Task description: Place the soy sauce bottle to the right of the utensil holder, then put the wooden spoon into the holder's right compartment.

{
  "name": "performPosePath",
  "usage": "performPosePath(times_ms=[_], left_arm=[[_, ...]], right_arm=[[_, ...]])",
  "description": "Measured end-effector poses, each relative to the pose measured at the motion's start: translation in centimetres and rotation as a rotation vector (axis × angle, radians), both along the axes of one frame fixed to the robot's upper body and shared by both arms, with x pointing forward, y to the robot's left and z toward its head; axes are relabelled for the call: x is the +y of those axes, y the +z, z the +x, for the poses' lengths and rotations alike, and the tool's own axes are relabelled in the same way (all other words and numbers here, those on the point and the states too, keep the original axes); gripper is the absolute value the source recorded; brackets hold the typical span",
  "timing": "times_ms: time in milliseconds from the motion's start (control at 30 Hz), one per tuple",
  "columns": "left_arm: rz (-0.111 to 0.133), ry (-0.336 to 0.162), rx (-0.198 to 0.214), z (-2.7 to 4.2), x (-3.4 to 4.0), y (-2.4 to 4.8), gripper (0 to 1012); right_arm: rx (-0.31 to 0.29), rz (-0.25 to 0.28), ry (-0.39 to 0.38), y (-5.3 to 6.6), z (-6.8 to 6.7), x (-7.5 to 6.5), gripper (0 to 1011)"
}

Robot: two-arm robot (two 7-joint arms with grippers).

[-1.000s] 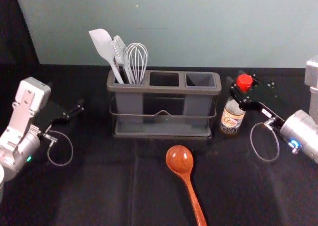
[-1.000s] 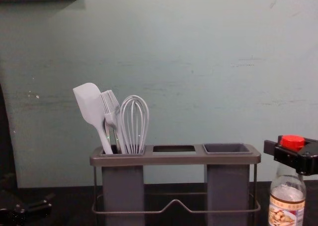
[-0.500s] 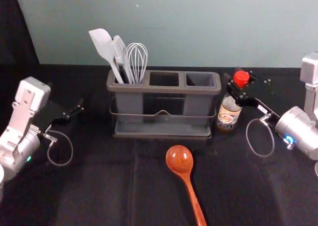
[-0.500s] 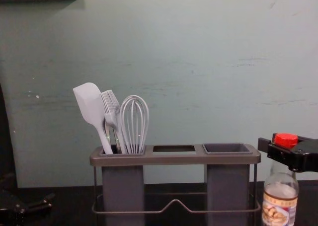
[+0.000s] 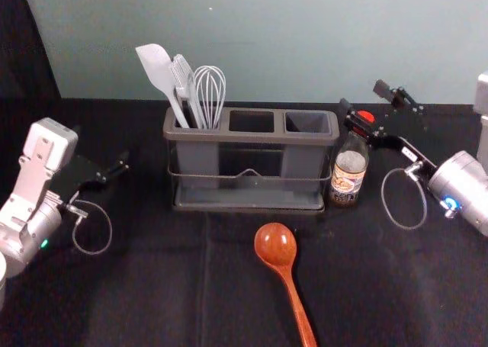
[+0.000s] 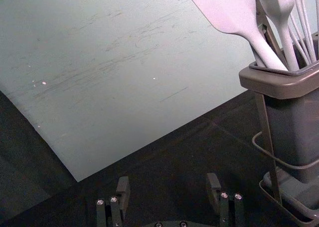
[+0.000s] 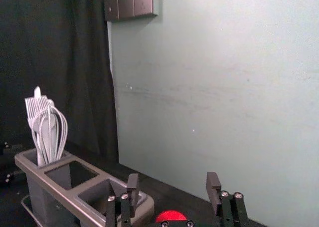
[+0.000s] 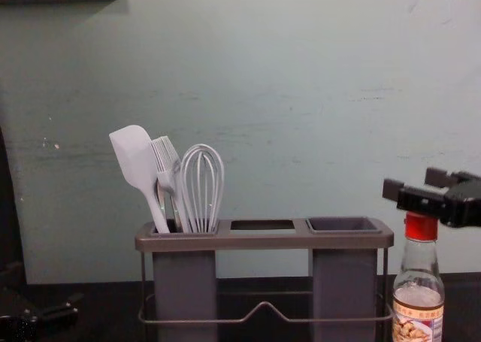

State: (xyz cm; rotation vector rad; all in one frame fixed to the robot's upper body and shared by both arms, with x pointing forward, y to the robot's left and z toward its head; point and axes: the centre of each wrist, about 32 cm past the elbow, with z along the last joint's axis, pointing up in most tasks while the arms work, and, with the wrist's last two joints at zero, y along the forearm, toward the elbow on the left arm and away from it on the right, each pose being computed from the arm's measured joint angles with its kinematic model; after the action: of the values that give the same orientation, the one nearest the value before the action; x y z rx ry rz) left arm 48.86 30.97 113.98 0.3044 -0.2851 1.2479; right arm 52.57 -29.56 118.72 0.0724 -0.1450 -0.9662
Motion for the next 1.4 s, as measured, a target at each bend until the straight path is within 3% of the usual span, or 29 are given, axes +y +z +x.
performPosePath(times_ms=[200,467,833,1100,1400], left_arm=[[0.000,0.000,0.000,0.00,0.00,0.00,1005],[0.000,0.000,0.000,0.00,0.00,0.00,1005],[0.000,0.000,0.000,0.00,0.00,0.00,1005],[0.000,0.000,0.000,0.00,0.00,0.00,1005],[0.000,0.000,0.000,0.00,0.00,0.00,1005]], right_arm=[[-0.015,-0.004,-0.005,1.1,-1.2,-0.2,998],[-0.008,-0.018,0.025,1.7,-4.2,-0.1,1002],[0.016,-0.050,0.109,1.3,-8.8,0.9,1003],[0.054,-0.077,0.163,0.7,-10.4,1.9,1003],[0.141,-0.100,0.200,-0.8,-10.8,3.4,1002]])
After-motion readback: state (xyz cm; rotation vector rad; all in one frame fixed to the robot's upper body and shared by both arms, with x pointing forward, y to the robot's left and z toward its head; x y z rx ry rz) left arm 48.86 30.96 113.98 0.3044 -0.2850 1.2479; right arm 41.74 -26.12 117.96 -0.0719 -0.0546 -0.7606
